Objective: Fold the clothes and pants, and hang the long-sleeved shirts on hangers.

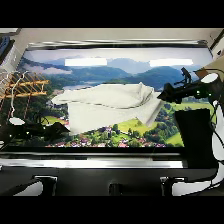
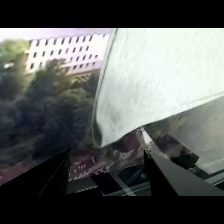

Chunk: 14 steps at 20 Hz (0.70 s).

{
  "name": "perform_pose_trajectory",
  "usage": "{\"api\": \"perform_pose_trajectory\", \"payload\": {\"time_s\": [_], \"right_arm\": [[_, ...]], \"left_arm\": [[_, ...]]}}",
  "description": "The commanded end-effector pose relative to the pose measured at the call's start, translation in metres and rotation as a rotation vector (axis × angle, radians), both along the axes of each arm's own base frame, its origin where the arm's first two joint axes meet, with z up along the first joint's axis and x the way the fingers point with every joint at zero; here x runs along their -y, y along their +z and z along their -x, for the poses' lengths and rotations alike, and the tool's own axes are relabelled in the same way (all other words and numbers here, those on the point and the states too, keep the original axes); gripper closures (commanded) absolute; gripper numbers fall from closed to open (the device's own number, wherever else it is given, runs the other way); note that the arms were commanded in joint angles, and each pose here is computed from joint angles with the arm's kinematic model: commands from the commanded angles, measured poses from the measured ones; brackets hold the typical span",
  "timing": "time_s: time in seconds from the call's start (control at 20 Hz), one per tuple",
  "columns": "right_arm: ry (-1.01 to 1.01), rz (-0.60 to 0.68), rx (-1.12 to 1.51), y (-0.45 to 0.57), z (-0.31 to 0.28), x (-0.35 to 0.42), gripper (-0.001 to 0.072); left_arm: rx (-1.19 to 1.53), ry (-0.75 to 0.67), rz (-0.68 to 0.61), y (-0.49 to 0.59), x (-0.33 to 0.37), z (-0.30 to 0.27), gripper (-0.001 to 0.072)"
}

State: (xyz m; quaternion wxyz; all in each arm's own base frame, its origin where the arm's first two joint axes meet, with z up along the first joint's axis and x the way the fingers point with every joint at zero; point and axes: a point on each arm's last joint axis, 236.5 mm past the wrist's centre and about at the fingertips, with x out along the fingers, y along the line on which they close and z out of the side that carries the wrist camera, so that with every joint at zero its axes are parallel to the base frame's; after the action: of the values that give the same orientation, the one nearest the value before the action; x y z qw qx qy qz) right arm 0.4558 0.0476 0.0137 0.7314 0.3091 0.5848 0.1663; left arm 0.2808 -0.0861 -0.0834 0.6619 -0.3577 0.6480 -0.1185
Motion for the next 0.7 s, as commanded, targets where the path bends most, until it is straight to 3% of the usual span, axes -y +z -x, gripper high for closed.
{"api": "perform_pose_trajectory", "payload": {"time_s": [0.0,0.25,0.3,0.35,0.4,0.65], "right_arm": [[-0.003,0.005,0.028,0.018,0.003,-0.001,0.0671],[0.001,0.016,0.075,0.041,0.006,-0.002,0.0671],[0.003,0.019,0.083,0.045,0.008,-0.002,0.0672],[0.005,0.024,0.095,0.051,0.009,-0.002,0.0672],[0.006,0.03,0.109,0.056,0.01,-0.002,0.0672],[0.06,0.069,0.306,0.123,0.021,-0.009,0.0673]], "left_arm": [[0.025,0.03,0.007,-0.008,0.012,-0.013,0.0179],[-0.042,0.003,-0.012,-0.033,0.033,-0.007,0.0183],[-0.043,0.013,-0.017,-0.035,0.034,-0.008,0.0241],[-0.034,0.025,-0.012,-0.033,0.035,-0.012,0.0492],[-0.024,0.037,-0.001,-0.029,0.036,-0.017,0.0688],[0.229,-0.019,0.034,0.063,0.041,-0.085,0.069]]}}
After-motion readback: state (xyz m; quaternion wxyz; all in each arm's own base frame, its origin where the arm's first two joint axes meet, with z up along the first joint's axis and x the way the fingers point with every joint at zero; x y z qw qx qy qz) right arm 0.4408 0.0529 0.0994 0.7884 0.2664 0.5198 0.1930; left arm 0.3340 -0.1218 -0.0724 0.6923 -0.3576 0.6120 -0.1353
